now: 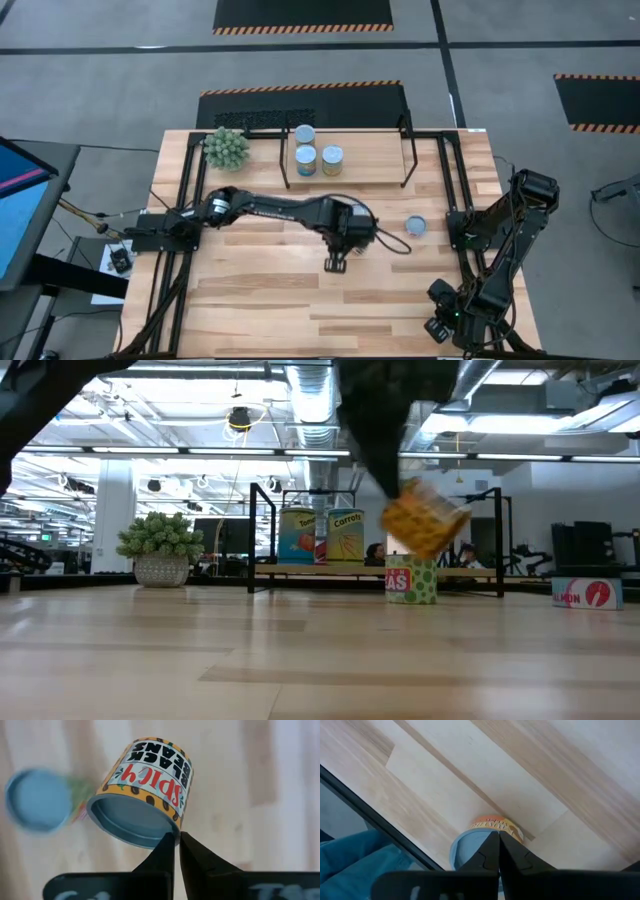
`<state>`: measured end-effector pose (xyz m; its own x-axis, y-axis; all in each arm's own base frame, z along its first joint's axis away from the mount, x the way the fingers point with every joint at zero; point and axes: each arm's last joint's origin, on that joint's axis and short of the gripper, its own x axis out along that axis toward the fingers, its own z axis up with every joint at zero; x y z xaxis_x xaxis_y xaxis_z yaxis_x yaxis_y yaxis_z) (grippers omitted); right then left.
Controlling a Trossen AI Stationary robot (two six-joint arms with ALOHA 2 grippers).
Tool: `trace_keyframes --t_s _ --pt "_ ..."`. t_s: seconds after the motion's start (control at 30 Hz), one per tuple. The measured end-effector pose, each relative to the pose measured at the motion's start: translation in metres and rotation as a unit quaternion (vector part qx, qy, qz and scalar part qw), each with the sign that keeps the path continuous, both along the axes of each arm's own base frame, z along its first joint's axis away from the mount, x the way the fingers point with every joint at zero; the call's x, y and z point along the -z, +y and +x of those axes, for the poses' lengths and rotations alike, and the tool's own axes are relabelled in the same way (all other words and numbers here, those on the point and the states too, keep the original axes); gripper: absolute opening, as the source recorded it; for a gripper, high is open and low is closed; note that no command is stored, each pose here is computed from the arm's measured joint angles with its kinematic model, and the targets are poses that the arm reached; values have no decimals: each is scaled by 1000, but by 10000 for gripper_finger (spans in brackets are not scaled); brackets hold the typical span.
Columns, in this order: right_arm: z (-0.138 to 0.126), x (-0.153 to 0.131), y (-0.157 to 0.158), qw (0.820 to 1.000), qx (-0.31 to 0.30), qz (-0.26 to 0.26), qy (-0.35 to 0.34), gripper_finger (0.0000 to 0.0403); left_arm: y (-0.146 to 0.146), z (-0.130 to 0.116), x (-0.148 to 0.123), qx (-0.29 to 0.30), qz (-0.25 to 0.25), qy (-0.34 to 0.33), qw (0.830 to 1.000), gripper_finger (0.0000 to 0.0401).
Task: Pick and place cans onto a shelf
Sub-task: Move the canned black beans to the center of the table
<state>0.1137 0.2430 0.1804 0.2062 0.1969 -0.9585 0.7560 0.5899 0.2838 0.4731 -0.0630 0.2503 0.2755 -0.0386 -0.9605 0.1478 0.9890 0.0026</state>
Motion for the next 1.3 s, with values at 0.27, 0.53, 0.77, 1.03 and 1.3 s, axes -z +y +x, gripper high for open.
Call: trace_keyframes --t_s 0.27,0.53,0.77,1.03,1.3 --pt "-1 1 -3 1000 0 -13 6 27 19 -18 5 1 75 104 992 0" --pt "-2 1 -4 1000 0 -22 10 20 20 -29 20 19 84 174 981 0" --pt "-2 1 -4 1000 0 -22 10 28 18 -33 28 31 89 201 975 0" --pt "-2 1 -4 1000 0 -22 10 21 18 -34 28 50 90 203 974 0" --pt "-2 1 -5 1000 0 -27 12 26 19 -38 39 64 105 227 966 0"
